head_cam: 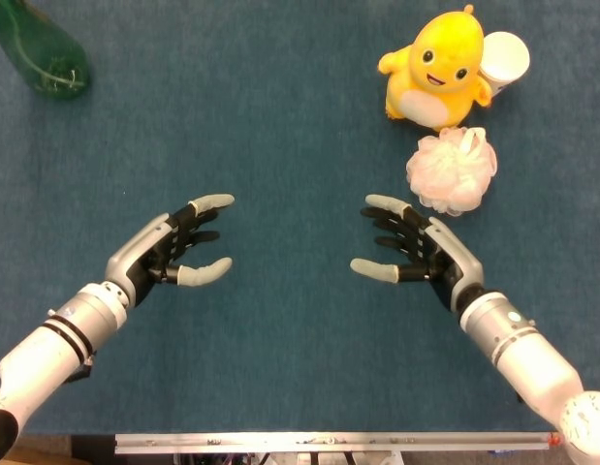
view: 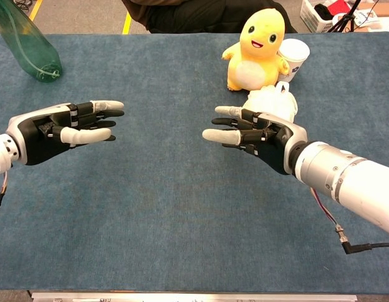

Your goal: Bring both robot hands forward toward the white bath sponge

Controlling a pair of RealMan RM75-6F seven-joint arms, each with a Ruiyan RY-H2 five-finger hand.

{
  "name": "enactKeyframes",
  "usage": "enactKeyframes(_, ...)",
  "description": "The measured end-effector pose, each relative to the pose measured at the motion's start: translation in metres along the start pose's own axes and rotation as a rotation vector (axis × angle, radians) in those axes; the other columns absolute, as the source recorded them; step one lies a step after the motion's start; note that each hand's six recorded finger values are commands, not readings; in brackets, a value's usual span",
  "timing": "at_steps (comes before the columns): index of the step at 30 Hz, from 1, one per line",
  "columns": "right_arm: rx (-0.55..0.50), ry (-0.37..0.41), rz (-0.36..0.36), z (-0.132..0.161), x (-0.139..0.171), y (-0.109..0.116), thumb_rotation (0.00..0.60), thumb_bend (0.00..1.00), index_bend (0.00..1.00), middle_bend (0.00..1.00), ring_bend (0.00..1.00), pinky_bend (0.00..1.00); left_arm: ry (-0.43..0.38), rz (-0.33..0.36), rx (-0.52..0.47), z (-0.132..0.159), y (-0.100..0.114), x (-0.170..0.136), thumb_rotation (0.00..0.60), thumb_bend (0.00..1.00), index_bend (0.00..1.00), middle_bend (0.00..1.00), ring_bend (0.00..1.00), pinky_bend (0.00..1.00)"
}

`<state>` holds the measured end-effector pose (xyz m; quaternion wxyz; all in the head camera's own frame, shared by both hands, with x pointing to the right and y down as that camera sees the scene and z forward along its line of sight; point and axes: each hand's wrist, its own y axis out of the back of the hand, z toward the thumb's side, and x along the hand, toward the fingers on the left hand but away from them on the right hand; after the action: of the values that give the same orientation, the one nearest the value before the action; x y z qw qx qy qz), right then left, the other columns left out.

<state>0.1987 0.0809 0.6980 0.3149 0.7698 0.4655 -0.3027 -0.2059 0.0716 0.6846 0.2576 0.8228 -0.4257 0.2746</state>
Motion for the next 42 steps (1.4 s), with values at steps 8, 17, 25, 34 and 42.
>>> enactKeyframes(8,-0.006,-0.007,0.008,-0.002,-0.003,-0.004,0.6,0.08,0.19,0.18,0.09,0.13,0.006,-0.012,-0.006,-0.002,-0.006,0.005,0.6,0.31,0.12,0.06,0.0,0.09)
enactKeyframes(17,-0.002,-0.013,0.018,-0.004,-0.005,-0.008,0.6,0.08,0.19,0.18,0.09,0.13,0.01,-0.022,-0.002,-0.002,-0.012,0.009,0.6,0.31,0.12,0.06,0.0,0.09)
enactKeyframes(25,-0.003,-0.011,0.02,-0.004,-0.005,-0.008,0.6,0.08,0.19,0.18,0.09,0.13,0.01,-0.029,0.002,-0.002,-0.015,0.012,0.6,0.31,0.12,0.06,0.0,0.09)
enactKeyframes(34,-0.001,-0.016,0.022,-0.005,-0.005,-0.008,0.6,0.08,0.19,0.18,0.09,0.13,0.011,-0.027,0.001,-0.001,-0.015,0.013,0.6,0.31,0.12,0.06,0.0,0.09)
enactKeyframes(42,-0.002,-0.019,0.03,-0.006,-0.006,-0.01,0.6,0.08,0.19,0.18,0.09,0.13,0.013,-0.031,-0.002,-0.002,-0.017,0.013,0.6,0.31,0.12,0.06,0.0,0.09)
